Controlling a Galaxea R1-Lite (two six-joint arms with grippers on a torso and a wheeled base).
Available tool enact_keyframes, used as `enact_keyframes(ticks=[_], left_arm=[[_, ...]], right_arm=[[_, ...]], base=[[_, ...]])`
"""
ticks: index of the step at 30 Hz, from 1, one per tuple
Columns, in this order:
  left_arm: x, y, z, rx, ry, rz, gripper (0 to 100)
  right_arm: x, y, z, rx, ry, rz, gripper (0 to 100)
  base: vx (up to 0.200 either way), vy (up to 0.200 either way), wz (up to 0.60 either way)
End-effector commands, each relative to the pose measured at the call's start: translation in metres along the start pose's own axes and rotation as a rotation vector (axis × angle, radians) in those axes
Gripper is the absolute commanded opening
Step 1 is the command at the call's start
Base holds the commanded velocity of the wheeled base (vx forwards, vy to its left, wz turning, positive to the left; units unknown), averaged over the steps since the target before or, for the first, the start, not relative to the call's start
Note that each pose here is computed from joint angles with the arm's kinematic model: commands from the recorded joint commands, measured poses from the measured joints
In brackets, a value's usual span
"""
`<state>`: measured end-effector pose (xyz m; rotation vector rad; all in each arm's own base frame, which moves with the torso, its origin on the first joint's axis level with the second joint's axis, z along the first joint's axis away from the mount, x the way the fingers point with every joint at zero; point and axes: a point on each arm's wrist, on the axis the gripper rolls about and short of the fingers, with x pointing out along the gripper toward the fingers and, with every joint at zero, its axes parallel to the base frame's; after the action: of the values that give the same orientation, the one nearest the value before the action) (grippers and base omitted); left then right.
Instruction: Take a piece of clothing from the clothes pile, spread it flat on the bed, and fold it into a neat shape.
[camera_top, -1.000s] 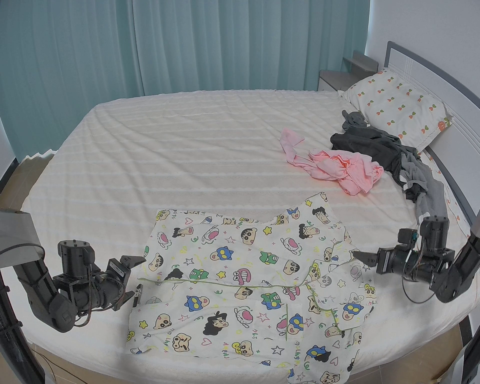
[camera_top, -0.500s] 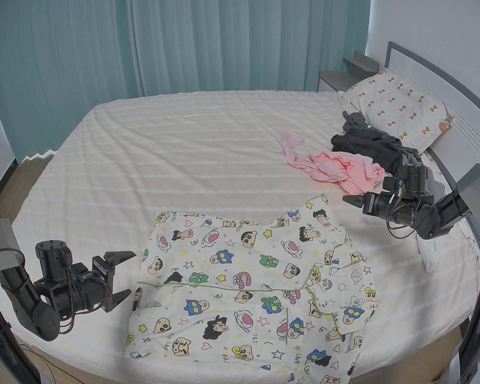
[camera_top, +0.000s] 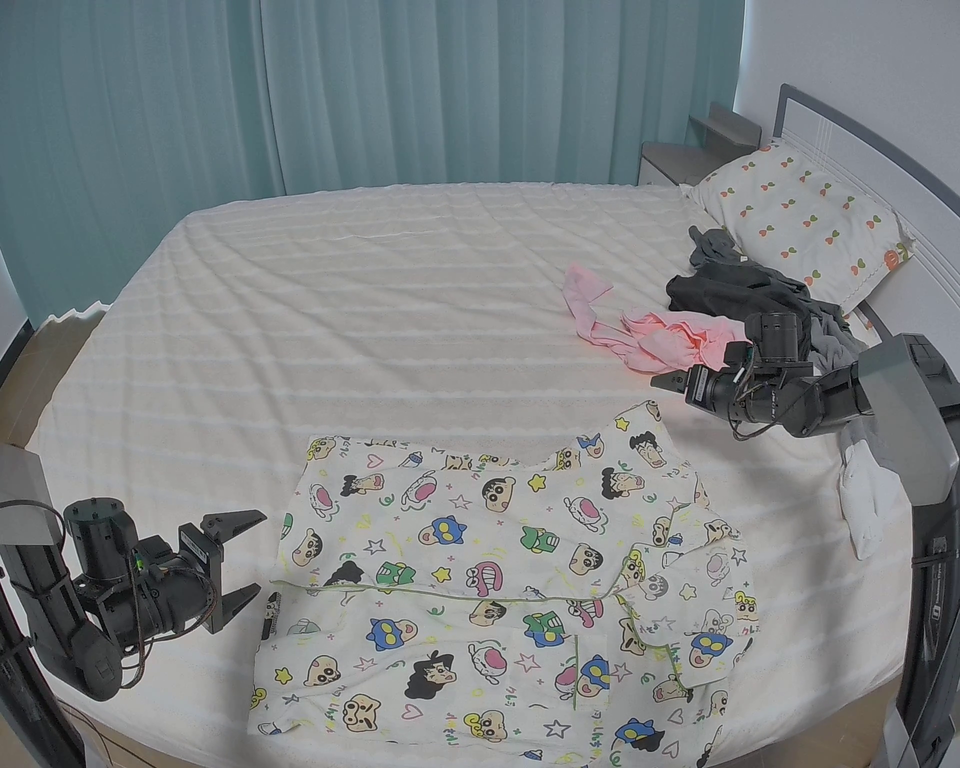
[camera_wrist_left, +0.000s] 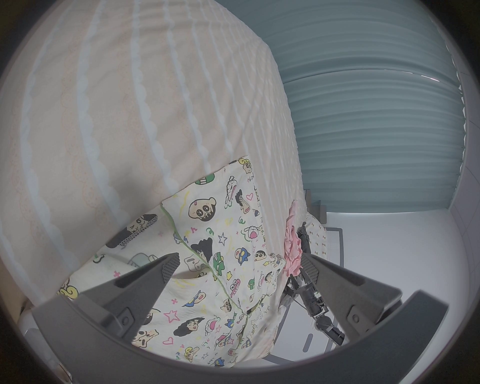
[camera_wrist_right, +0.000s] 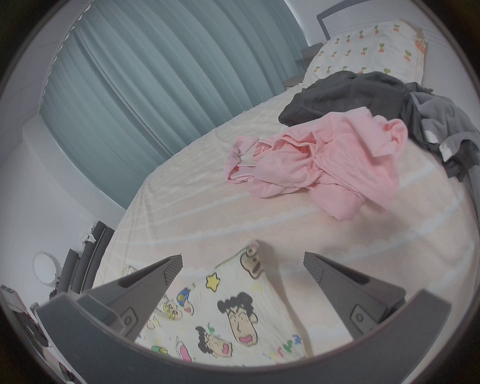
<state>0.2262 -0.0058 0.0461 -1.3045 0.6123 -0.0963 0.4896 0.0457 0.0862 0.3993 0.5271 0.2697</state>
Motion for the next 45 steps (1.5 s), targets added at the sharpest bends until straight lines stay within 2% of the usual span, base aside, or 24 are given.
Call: enact_keyframes(ticks=[1, 9, 10, 17, 24, 27, 30, 31, 34, 37, 42, 43, 45], left_arm=[[0.003, 0.015, -0.002, -0.017, 0.010, 0.037, 100], [0.003, 0.016, -0.002, -0.014, 0.012, 0.042, 100], [0.004, 0.017, -0.002, -0.015, 0.012, 0.043, 100], [0.004, 0.017, -0.003, -0.015, 0.014, 0.044, 100], [0.004, 0.018, -0.003, 0.001, 0.015, 0.051, 100], [0.005, 0.019, -0.003, 0.002, 0.016, 0.053, 100], [0.005, 0.019, -0.003, 0.002, 0.016, 0.054, 100], [0.005, 0.019, -0.003, 0.002, 0.016, 0.054, 100], [0.005, 0.019, -0.003, 0.002, 0.016, 0.054, 100], [0.005, 0.019, -0.003, 0.001, 0.016, 0.056, 100], [0.005, 0.019, -0.003, 0.001, 0.016, 0.056, 100], [0.005, 0.019, -0.003, 0.001, 0.016, 0.056, 100], [0.005, 0.019, -0.003, 0.001, 0.016, 0.056, 100]], right_arm=[[0.043, -0.001, -0.022, 0.051, 0.108, -0.010, 100], [0.055, 0.006, -0.038, 0.050, 0.198, -0.018, 100], [0.055, 0.007, -0.038, 0.046, 0.205, -0.012, 0], [0.053, 0.007, -0.034, 0.050, 0.221, 0.042, 0], [0.032, 0.008, -0.010, 0.057, 0.170, 0.057, 0], [0.013, 0.009, 0.005, 0.049, 0.123, 0.085, 0], [0.001, 0.010, 0.008, 0.036, 0.078, 0.116, 0], [-0.008, 0.009, 0.005, 0.015, 0.037, 0.169, 0], [-0.017, 0.005, -0.006, -0.018, -0.014, 0.247, 0], [-0.015, 0.000, -0.017, -0.021, -0.017, 0.251, 0], [-0.011, -0.012, -0.028, 0.011, 0.041, 0.214, 0], [-0.007, -0.018, -0.030, 0.017, 0.047, 0.206, 100], [-0.003, -0.019, -0.028, 0.017, 0.039, 0.203, 100]], base=[[0.000, 0.000, 0.00], [0.000, 0.000, 0.00], [0.000, 0.000, 0.00], [0.000, 0.000, 0.00], [0.000, 0.000, 0.00], [0.000, 0.000, 0.00], [0.000, 0.000, 0.00], [0.000, 0.000, 0.00], [0.000, 0.000, 0.00], [0.000, 0.000, 0.00], [0.000, 0.000, 0.00], [0.000, 0.000, 0.00], [0.000, 0.000, 0.00]])
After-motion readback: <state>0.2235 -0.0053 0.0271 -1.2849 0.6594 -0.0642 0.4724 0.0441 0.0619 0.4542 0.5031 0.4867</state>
